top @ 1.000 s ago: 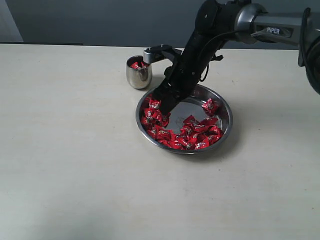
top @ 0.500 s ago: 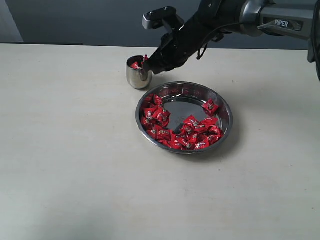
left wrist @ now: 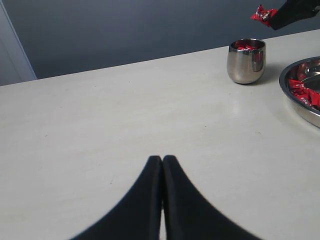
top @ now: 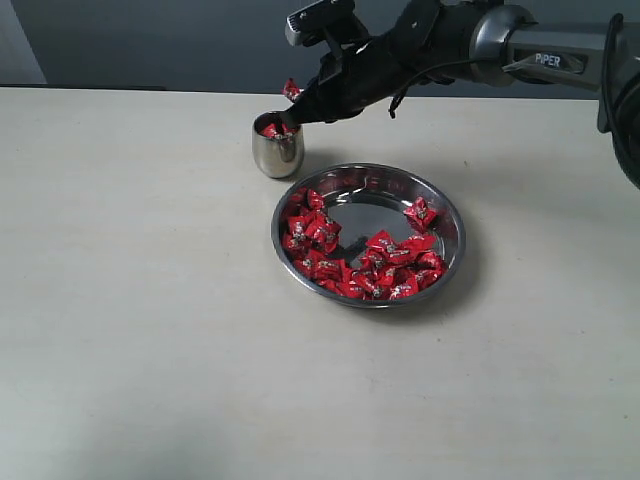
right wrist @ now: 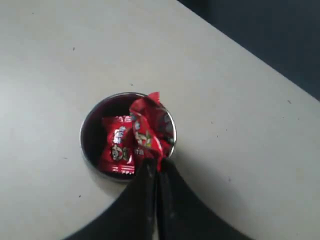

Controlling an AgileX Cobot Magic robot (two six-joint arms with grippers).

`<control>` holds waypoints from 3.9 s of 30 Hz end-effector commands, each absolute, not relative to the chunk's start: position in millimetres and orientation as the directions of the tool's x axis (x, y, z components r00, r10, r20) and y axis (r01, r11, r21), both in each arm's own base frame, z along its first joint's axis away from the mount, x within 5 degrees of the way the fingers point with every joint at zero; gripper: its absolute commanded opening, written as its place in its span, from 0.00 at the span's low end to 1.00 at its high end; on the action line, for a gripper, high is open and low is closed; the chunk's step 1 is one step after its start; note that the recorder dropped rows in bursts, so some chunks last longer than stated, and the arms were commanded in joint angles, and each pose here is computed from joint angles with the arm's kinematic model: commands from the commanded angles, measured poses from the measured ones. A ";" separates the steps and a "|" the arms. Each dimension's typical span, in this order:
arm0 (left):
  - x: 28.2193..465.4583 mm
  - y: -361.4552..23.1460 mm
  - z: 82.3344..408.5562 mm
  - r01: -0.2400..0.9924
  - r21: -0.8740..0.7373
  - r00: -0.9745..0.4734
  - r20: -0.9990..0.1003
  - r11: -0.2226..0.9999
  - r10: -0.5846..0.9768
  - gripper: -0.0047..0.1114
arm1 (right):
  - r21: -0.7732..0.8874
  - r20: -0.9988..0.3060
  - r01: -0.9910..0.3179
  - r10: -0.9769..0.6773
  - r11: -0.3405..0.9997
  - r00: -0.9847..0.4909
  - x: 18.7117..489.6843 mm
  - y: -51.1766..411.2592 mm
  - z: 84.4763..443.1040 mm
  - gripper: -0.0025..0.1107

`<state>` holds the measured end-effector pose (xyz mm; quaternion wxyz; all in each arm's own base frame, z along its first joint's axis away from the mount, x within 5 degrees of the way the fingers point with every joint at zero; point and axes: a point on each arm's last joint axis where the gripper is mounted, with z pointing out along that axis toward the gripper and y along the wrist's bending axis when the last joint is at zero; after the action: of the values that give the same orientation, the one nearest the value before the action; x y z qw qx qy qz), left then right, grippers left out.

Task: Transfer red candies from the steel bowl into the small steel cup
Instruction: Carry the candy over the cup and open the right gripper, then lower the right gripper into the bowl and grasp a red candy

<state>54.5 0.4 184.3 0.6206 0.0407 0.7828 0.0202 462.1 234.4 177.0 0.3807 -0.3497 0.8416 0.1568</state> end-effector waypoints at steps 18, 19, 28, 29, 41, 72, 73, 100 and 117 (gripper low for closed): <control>54.3 -0.2 185.5 0.048 0.076 -0.214 -0.973 0.996 0.085 0.04 | -0.010 -0.808 -0.705 -0.421 0.709 -0.412 467.0 236.2 186.2 0.03; 54.3 -0.2 185.5 0.048 0.076 -0.214 -0.973 0.996 0.085 0.04 | -0.005 -0.804 -0.710 -0.424 0.704 -0.416 466.2 236.6 185.8 0.04; 54.3 -0.2 185.5 0.048 0.076 -0.214 -0.973 0.996 0.085 0.04 | 0.031 -0.819 -0.687 -0.376 0.726 -0.434 467.4 237.2 187.7 0.33; 54.3 -0.2 185.5 0.048 0.076 -0.214 -0.973 0.996 0.085 0.04 | 0.039 -0.815 -0.696 -0.381 0.717 -0.438 466.0 237.8 188.1 0.33; 54.3 -0.2 185.5 0.048 0.076 -0.214 -0.973 0.996 0.085 0.04 | 0.030 -0.724 -0.747 -0.501 0.664 -0.474 449.2 231.9 205.6 0.33; 54.3 -0.2 185.5 0.048 0.076 -0.214 -0.973 0.996 0.085 0.04 | 0.280 -0.296 -0.761 -0.701 0.586 -0.649 401.9 217.1 165.0 0.28; 54.3 -0.2 185.5 0.048 0.076 -0.214 -0.973 0.996 0.085 0.04 | 0.298 -0.296 -0.759 -0.700 0.578 -0.650 401.1 218.4 163.4 0.28; 54.3 -0.2 185.5 0.048 0.076 -0.214 -0.973 0.996 0.085 0.04 | 0.346 -0.308 -0.755 -0.693 0.557 -0.652 408.0 226.3 117.7 0.44; 54.3 -0.2 185.5 0.048 0.076 -0.214 -0.973 0.996 0.085 0.04 | 0.367 -0.272 -0.756 -0.715 0.542 -0.644 403.8 224.9 116.9 0.09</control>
<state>54.5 0.4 184.3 0.6206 0.0407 0.7828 0.0202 404.0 227.0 118.0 0.0487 -0.4150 0.8782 0.2327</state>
